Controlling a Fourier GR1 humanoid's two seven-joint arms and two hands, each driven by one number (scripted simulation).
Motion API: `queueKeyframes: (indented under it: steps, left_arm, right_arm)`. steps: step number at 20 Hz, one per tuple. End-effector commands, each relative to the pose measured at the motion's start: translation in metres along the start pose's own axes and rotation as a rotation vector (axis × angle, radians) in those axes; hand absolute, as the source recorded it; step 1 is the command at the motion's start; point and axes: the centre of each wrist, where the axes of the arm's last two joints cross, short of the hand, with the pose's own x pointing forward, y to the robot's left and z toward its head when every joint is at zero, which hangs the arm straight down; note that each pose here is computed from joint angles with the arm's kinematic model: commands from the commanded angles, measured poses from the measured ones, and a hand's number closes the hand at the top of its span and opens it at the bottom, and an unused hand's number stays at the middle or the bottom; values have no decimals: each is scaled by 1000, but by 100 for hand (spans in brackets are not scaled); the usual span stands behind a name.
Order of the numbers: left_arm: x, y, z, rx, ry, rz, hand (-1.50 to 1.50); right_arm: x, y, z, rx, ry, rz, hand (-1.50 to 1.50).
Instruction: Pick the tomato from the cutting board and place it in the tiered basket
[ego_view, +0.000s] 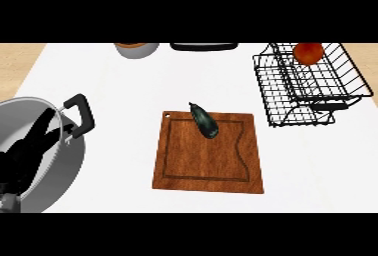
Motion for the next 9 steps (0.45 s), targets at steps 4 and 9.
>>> queueKeyframes:
  steps: [4, 9]
  left_arm:
    - [-43, 19, 22, 57, 213, -2, 0]
    - [-46, 15, 27, 70, 206, -3, 0]
  right_arm:
    - [-67, -60, -5, -3, 14, -376, -150]
    - [-137, -77, 4, 71, -43, -464, -150]
